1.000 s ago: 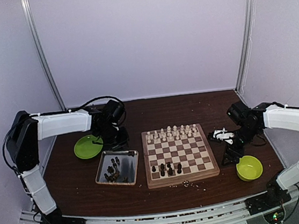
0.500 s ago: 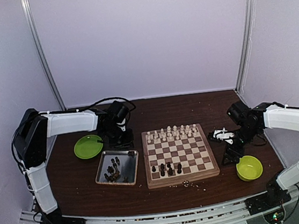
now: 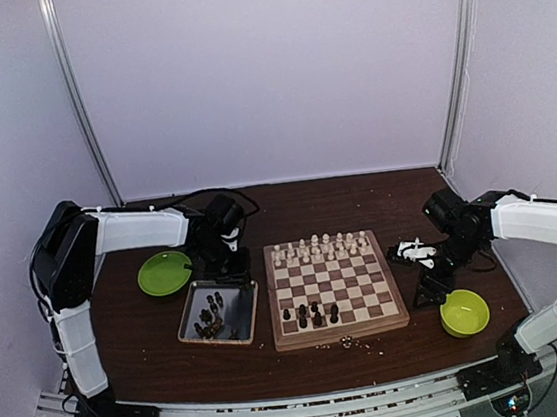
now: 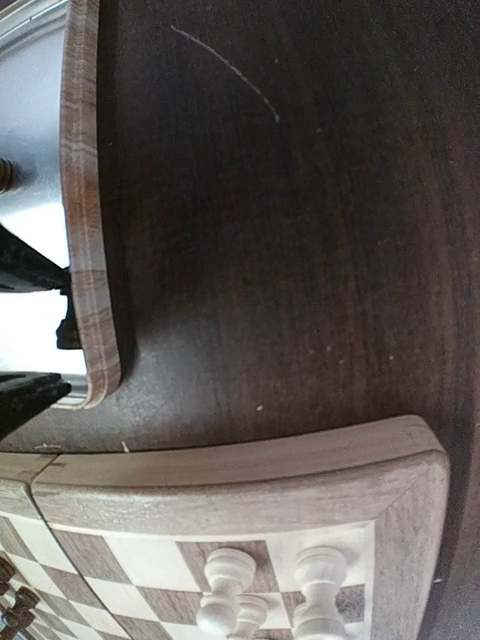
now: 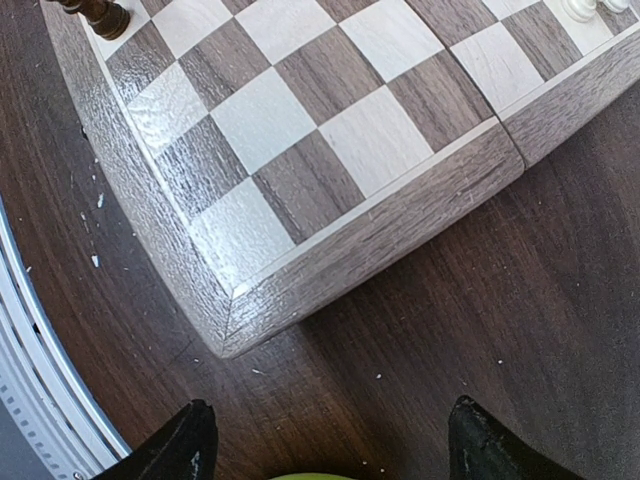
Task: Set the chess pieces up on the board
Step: Adjust the pawn in the storage box.
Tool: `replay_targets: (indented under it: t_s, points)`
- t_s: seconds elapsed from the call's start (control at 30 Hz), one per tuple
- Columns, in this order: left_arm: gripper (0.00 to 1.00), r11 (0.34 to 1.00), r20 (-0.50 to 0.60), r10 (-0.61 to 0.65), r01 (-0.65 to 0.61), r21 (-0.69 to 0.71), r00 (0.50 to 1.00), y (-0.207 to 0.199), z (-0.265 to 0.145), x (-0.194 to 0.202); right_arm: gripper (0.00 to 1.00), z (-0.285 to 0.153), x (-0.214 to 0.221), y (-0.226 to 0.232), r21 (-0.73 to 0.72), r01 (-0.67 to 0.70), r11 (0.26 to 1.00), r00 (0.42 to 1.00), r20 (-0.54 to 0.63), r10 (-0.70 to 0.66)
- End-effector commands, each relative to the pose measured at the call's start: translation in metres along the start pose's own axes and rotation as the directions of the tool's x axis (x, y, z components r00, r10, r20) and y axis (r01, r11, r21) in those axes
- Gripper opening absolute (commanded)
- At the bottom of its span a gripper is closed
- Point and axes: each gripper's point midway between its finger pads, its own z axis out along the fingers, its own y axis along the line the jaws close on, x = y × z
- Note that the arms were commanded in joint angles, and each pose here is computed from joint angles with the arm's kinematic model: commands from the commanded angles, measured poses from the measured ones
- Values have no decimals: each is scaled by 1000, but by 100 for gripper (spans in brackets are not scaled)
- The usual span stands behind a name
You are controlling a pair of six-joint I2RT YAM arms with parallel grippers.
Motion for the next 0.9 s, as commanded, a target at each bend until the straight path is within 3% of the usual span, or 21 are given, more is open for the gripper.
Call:
replay_targets:
  t_s: [0.0, 0.2, 0.87]
  points:
    - [28, 1000, -22, 27, -27, -8, 999, -1, 9, 3, 80, -6, -7, -2, 18, 28, 999, 1000, 13, -29]
    - [24, 999, -40, 28, -29, -27, 999, 1, 11, 10, 80, -5, -6, -2, 15, 29, 999, 1000, 10, -29]
    - [31, 986, -8, 72, -72, -150, 997, 13, 11, 9, 80, -4, -6, 0, 12, 33, 999, 999, 4, -33]
